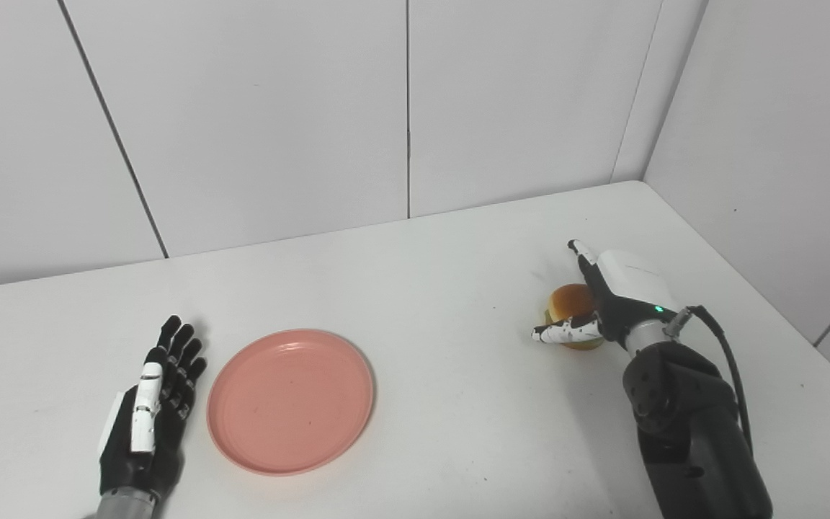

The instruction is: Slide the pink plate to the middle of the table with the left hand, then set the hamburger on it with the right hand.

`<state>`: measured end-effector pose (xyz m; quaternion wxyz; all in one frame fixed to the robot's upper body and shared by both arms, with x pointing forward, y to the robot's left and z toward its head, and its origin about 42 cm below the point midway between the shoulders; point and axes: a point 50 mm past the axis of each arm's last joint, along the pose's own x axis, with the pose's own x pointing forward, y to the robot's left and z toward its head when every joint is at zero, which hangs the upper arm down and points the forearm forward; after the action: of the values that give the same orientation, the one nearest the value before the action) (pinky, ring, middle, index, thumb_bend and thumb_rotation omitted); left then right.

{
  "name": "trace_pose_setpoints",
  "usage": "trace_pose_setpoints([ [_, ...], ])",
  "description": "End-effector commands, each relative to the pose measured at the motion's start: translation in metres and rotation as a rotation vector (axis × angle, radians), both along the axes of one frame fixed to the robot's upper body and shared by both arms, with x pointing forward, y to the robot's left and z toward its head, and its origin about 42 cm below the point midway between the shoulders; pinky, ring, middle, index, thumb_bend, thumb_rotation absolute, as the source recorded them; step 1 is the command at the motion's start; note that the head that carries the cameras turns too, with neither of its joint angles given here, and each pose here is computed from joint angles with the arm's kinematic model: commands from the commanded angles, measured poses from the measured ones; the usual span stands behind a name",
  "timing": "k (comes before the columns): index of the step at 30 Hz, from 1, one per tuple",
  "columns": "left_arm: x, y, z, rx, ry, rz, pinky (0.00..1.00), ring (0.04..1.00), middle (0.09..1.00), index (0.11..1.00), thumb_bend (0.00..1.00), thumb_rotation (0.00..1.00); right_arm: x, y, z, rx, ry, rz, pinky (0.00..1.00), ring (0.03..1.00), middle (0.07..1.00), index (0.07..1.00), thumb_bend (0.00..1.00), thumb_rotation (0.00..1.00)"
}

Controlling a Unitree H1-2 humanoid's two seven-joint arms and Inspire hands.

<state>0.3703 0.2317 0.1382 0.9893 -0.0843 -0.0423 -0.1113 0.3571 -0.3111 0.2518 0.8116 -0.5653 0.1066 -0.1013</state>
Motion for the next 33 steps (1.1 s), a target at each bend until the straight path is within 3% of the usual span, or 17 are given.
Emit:
trace_pose_setpoints([
  [1, -0.011, 0.002, -0.024, 0.005, 0.126, 0.004, 1.0, 1.0, 1.0, 1.0, 0.37, 1.0, 0.005, -0.003, 0.013, 0.004, -0.049, -0.013, 0.93, 0.944, 0.938, 0.951, 0.96, 0.38],
  [7, -0.011, 0.003, -0.026, 0.015, 0.11, 0.002, 1.0, 1.0, 1.0, 1.0, 0.35, 1.0, 0.013, -0.007, 0.002, 0.013, -0.064, -0.037, 0.87, 0.914, 0.916, 0.922, 0.92, 0.31],
  [10, -0.012, 0.003, -0.025, 0.028, 0.113, 0.001, 1.0, 1.0, 1.0, 1.0, 0.36, 1.0, 0.016, -0.009, -0.002, 0.023, -0.084, -0.046, 0.78, 0.856, 0.883, 0.896, 0.88, 0.24],
  [12, -0.012, 0.003, -0.025, 0.031, 0.115, 0.001, 1.0, 1.0, 1.0, 1.0, 0.36, 1.0, 0.016, -0.01, -0.002, 0.035, -0.1, -0.054, 0.5, 0.647, 0.758, 0.863, 0.82, 0.17],
  [13, -0.012, 0.003, -0.025, 0.029, 0.115, 0.001, 1.0, 1.0, 1.0, 1.0, 0.36, 1.0, 0.016, -0.01, -0.003, 0.034, -0.112, -0.057, 0.48, 0.633, 0.749, 0.861, 0.82, 0.16],
  [14, -0.012, 0.003, -0.024, 0.024, 0.116, 0.002, 1.0, 1.0, 1.0, 1.0, 0.36, 1.0, 0.016, -0.011, -0.004, 0.026, -0.123, -0.059, 0.39, 0.532, 0.667, 0.852, 0.8, 0.12],
  [16, -0.012, 0.003, -0.024, 0.02, 0.115, 0.003, 1.0, 1.0, 1.0, 1.0, 0.36, 1.0, 0.014, -0.013, -0.005, 0.009, -0.14, -0.057, 0.21, 0.31, 0.517, 0.829, 0.61, 0.03],
  [17, -0.012, 0.002, -0.024, 0.02, 0.112, 0.002, 1.0, 1.0, 1.0, 0.999, 0.36, 1.0, 0.012, -0.013, -0.004, 0.001, -0.147, -0.061, 0.19, 0.312, 0.497, 0.815, 0.58, 0.01],
  [18, -0.013, 0.002, -0.024, 0.021, 0.11, 0.001, 1.0, 1.0, 1.0, 0.999, 0.36, 1.0, 0.011, -0.014, -0.004, -0.004, -0.151, -0.064, 0.18, 0.403, 0.494, 0.788, 0.54, 0.0],
  [21, -0.013, 0.002, -0.023, 0.02, 0.112, -0.002, 1.0, 1.0, 1.0, 1.0, 0.35, 1.0, 0.007, -0.015, -0.002, -0.022, -0.167, -0.075, 0.25, 0.448, 0.495, 0.728, 0.53, 0.0],
  [25, -0.014, 0.001, -0.024, 0.018, 0.112, -0.004, 1.0, 1.0, 1.0, 1.0, 0.35, 1.0, 0.006, -0.017, 0.0, -0.011, -0.217, -0.085, 0.17, 0.421, 0.49, 0.614, 0.53, 0.0],
  [27, -0.014, 0.0, -0.024, 0.015, 0.115, -0.006, 1.0, 1.0, 1.0, 1.0, 0.35, 1.0, 0.006, -0.018, 0.001, 0.012, -0.247, -0.088, 0.17, 0.407, 0.493, 0.591, 0.53, 0.0],
  [29, -0.014, -0.001, -0.023, 0.017, 0.117, -0.004, 1.0, 1.0, 1.0, 1.0, 0.35, 1.0, 0.007, -0.018, 0.001, 0.036, -0.277, -0.094, 0.2, 0.403, 0.494, 0.508, 0.52, 0.0],
  [33, -0.015, -0.004, -0.024, 0.019, 0.118, -0.008, 1.0, 1.0, 1.0, 1.0, 0.35, 1.0, 0.007, -0.018, 0.003, 0.059, -0.338, -0.087, 0.28, 0.37, 0.458, 0.526, 0.51, 0.0],
])
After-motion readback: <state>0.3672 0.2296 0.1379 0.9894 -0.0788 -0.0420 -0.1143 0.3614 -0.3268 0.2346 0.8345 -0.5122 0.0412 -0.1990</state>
